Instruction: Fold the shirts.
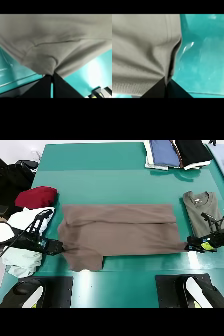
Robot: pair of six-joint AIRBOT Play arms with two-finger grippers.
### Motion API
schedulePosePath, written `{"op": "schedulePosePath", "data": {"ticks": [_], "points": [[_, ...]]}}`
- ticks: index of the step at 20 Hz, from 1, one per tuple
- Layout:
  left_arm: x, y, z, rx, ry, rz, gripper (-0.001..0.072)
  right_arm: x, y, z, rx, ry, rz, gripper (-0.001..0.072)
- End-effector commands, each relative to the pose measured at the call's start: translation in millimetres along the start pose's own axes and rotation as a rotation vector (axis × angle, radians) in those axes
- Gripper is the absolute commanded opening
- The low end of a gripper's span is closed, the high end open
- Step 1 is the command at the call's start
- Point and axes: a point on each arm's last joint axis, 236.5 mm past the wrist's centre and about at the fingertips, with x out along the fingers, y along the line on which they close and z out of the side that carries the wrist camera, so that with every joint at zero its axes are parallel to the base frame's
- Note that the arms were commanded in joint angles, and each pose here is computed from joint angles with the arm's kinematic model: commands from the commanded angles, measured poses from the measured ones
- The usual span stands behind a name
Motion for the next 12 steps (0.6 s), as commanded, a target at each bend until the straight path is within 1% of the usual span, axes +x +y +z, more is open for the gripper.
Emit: {"op": "schedulePosePath", "data": {"ticks": [1,4,8,12], "points": [[-6,3,16,0.015,-0.057,0.023,0.0022,-10,-2,7,-0.017,-0.071,-0.034,0.0016],[-7,16,69,0.026,-0.161,0.083,0.0023,-21,12,42,-0.013,-0.118,0.035,0.0015],[8,28,133,0.029,-0.202,0.110,0.0024,-31,38,110,-0.132,-0.169,0.024,0.0015],[23,41,178,0.026,-0.205,0.144,0.0024,-26,64,170,-0.165,-0.174,0.033,0.0016]]}}
